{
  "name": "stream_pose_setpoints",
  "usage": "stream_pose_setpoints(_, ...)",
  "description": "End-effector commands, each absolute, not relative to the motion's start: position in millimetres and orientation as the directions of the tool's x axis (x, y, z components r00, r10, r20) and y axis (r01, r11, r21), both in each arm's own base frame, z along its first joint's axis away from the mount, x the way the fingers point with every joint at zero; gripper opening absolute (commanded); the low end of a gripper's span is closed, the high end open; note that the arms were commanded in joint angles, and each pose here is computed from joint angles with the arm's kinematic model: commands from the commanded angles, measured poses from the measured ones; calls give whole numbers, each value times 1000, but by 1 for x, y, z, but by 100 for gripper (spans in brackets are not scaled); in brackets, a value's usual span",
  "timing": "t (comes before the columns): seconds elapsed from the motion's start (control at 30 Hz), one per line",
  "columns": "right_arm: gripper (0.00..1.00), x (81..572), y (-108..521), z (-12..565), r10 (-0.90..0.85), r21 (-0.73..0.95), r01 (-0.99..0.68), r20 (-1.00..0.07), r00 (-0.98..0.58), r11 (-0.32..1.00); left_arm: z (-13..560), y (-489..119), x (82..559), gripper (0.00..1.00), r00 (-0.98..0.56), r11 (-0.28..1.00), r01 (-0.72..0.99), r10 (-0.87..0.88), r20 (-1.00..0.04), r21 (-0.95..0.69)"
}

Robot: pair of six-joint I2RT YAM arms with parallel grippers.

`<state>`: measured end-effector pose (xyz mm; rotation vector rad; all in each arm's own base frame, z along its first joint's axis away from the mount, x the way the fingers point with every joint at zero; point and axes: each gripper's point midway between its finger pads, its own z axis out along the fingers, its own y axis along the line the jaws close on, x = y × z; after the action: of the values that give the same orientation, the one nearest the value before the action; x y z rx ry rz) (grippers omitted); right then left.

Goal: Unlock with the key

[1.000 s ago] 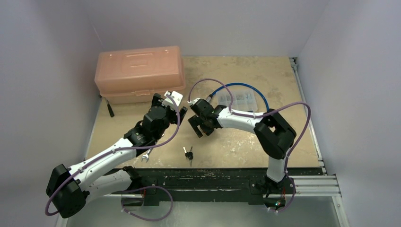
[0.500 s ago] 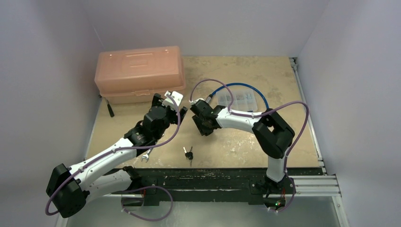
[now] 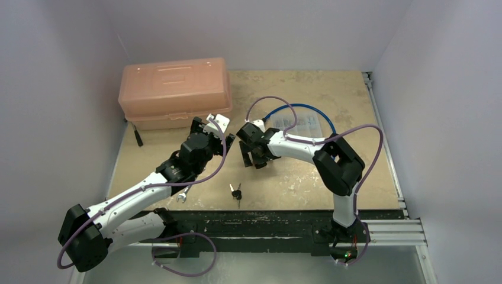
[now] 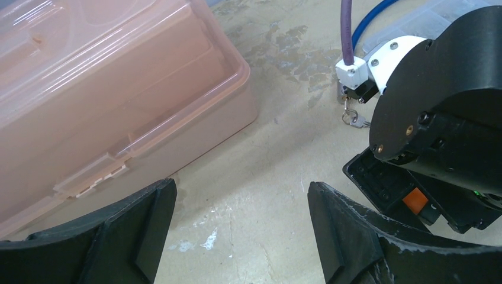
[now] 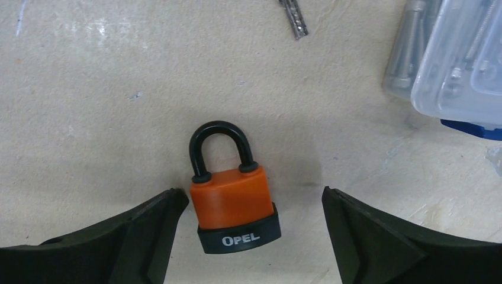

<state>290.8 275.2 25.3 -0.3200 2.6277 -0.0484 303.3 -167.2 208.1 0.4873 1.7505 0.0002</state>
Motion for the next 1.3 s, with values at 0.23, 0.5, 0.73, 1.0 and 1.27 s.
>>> stream_pose_setpoints(0.23, 99, 306, 267, 106, -83, -49, -67, -597, -798, 997, 218, -165, 306, 87, -113, 914, 303, 318, -941, 272)
stream_pose_setpoints(0.5, 99, 277, 260, 116, -147, -30, -159, -581, -801, 987, 218, -163, 306, 87, -110, 914, 295, 321, -941, 277)
stream_pose_setpoints(0.73, 96, 225, 304, 144, 0, 308, -213, -568, -823, 927, 226, -141, 310, 88, -120, 947, 164, 298, -947, 277)
stream_pose_setpoints(1.0, 90, 169, 357, 121, 6, 352, -200, -505, -863, 914, 248, -104, 306, 89, -98, 967, -39, 249, -964, 253)
stream_pose_setpoints(1.27, 73, 137, 384, 80, -89, 265, -231, -456, -885, 936, 259, -95, 298, 89, -60, 973, -52, 222, -973, 225)
